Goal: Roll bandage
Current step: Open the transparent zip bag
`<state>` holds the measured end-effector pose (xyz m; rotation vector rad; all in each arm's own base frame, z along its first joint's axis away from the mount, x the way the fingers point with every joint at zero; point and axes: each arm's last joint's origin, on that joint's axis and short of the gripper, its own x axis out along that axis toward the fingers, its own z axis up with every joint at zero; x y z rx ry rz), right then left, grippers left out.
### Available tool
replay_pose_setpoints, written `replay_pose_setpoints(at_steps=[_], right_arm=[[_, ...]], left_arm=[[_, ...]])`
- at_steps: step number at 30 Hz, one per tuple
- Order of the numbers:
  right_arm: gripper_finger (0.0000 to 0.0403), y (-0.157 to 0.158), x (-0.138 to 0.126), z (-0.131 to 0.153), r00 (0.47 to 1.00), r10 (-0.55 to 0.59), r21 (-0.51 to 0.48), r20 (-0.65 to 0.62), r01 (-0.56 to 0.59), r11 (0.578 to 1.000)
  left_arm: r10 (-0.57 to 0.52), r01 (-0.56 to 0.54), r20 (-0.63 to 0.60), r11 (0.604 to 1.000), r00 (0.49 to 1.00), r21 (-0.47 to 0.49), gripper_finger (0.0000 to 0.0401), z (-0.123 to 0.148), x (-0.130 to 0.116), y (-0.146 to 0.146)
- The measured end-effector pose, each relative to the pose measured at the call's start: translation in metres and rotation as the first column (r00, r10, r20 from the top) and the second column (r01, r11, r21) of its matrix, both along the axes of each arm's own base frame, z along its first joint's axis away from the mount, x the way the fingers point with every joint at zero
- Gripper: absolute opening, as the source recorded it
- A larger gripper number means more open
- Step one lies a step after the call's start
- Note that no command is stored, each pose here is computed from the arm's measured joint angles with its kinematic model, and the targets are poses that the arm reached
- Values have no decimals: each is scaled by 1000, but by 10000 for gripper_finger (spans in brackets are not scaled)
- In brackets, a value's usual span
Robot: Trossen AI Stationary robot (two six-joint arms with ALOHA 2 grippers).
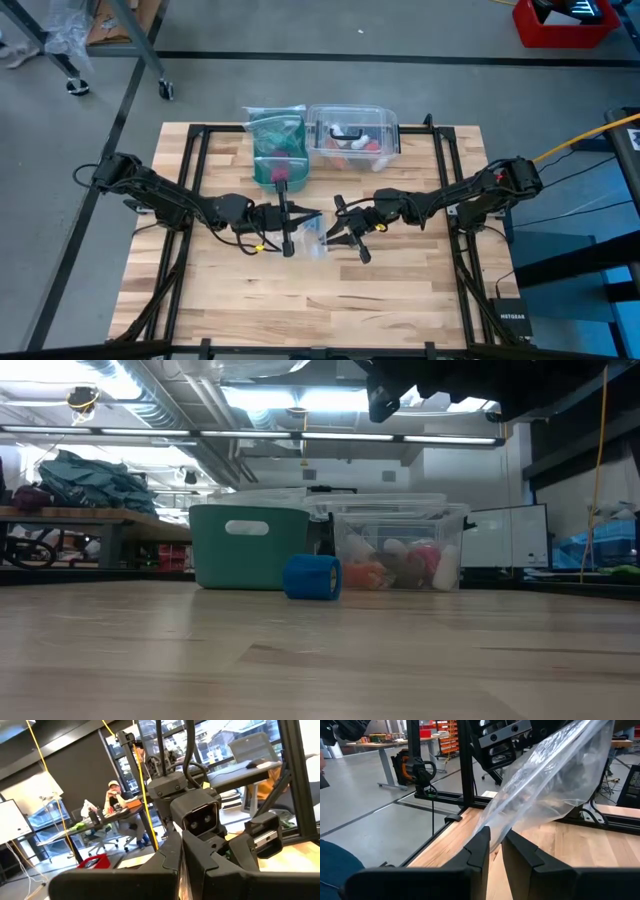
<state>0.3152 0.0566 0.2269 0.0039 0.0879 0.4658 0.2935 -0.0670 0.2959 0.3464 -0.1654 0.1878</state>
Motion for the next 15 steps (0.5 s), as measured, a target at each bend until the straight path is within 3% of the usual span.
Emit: replay_pose_setpoints(at_steps=[15], right_arm=[[56, 1, 0, -7, 999, -12, -12, -41, 11, 1000]], left_arm=[[16, -15, 50, 1000, 999, -13, 0, 7, -3, -2]])
